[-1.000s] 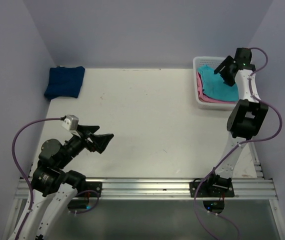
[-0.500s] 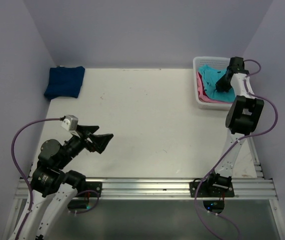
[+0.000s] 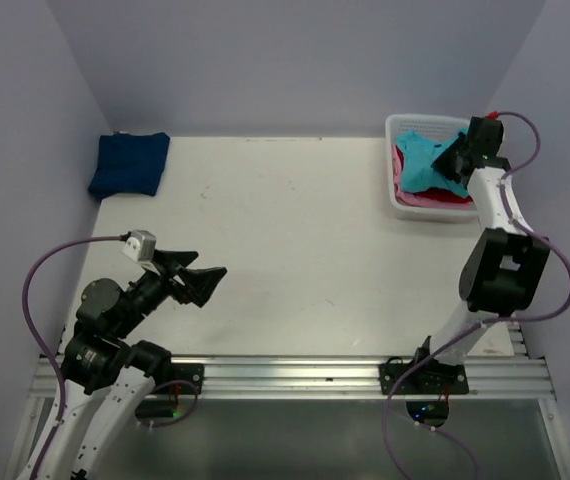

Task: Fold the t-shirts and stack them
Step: Grab the tshirt from the pile, then move the tshirt to the center of the board

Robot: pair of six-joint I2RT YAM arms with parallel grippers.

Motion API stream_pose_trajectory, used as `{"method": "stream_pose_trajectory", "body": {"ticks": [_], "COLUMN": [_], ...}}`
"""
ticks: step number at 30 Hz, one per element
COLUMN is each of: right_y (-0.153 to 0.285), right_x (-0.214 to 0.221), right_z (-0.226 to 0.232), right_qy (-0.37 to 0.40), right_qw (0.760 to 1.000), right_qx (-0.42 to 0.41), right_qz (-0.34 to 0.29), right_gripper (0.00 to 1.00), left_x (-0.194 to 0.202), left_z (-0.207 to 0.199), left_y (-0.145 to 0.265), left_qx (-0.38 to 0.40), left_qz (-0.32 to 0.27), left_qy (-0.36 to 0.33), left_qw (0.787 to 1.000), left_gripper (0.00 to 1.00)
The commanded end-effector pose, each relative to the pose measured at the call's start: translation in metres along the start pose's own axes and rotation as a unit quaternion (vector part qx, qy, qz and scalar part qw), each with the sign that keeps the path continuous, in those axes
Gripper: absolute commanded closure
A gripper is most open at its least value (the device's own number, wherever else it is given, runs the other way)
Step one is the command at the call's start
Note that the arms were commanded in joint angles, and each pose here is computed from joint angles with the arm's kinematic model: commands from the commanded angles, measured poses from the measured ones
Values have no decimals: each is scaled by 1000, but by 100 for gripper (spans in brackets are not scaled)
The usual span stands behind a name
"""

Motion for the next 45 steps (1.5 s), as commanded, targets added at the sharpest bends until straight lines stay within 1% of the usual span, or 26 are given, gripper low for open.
{"method": "stream_pose_trajectory", "body": {"ticks": [1,4,7,9,10,12,13,14,16,17,19,21,22,23,24,26,29,30,35,37,38,40,41,43,44,45], "right_y": [109,162,199,214,223,232,244,246,259,253,252,237,228,222,217,210,206,203,204,206,204,201,200,196,194,192], "right_x": [-24,-10,13,32,48,66,88,100,119,129,136,143,146,154,157,165,169,167,178,181,183,185,187,190,191,192], "right_z": [65,73,80,84,89,89,94,92,90,83,76,64,61,57,55,49,40,36,20,17,14,12,11,12,12,11], "right_qy": [33,62,111,142,165,182,207,219,233,238,244,234,236,238,240,256,275,275,277,277,275,275,274,274,275,275], "right_qw": [966,938,909,895,872,847,814,797,774,779,790,824,833,827,831,849,884,899,917,920,922,924,924,924,924,924], "right_qx": [-225,-308,-386,-418,-460,-499,-538,-553,-573,-561,-547,-496,-479,-478,-466,-415,-334,-302,-243,-234,-229,-225,-224,-220,-219,-217], "right_qz": [-124,-148,-112,-74,-28,19,75,107,137,146,131,143,149,175,187,204,180,158,155,148,149,145,147,152,154,156], "right_gripper": [100,100,100,100,100,100,100,100,100,100,100,100,100,100,100,100,100,100,100,100,100,100,100,100,100,100], "left_x": [-6,-3,1,6,8,9,9,8,8,7,8,8,9,9,10,13,24,31,89,105,105,117,113,121,117,120], "left_z": [-1,1,4,8,10,10,11,11,11,11,11,10,11,10,10,10,14,15,18,19,19,18,16,13,11,7], "left_y": [-1,-5,-9,-13,-16,-18,-19,-19,-19,-19,-19,-19,-20,-20,-21,-22,-25,-28,-41,-43,-46,-47,-52,-56,-61,-64], "left_qx": [7,6,2,-13,-15,-16,-17,-20,-25,-25,-24,-22,-23,-23,-22,-20,-31,-34,19,35,45,75,99,132,146,159], "left_qz": [-13,-10,-7,2,7,11,16,14,12,10,10,7,10,9,11,15,40,58,164,177,164,176,158,182,168,178], "left_qy": [-13,-12,-9,-4,-3,-1,2,3,6,7,12,19,23,25,33,40,62,78,166,182,177,186,181,192,184,184], "left_qw": [1000,1000,1000,1000,1000,1000,1000,1000,1000,1000,1000,1000,999,999,999,999,997,995,972,967,969,964,966,955,957,953], "left_gripper": [0,0,0,0,0,0,0,0,0,0,0,0,0,0,1,1,2,2,7,7,6,2,0,0,0,0]}}
Point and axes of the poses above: each gripper's point midway between its finger pads, its own y axis back along the fingers, its own z axis along the line the jaws close on, x = y × z, the point moved 9 cm from there along y, back along the fingers, and after that the axes turned 9 degrees about -y, right-handed, at the moved point
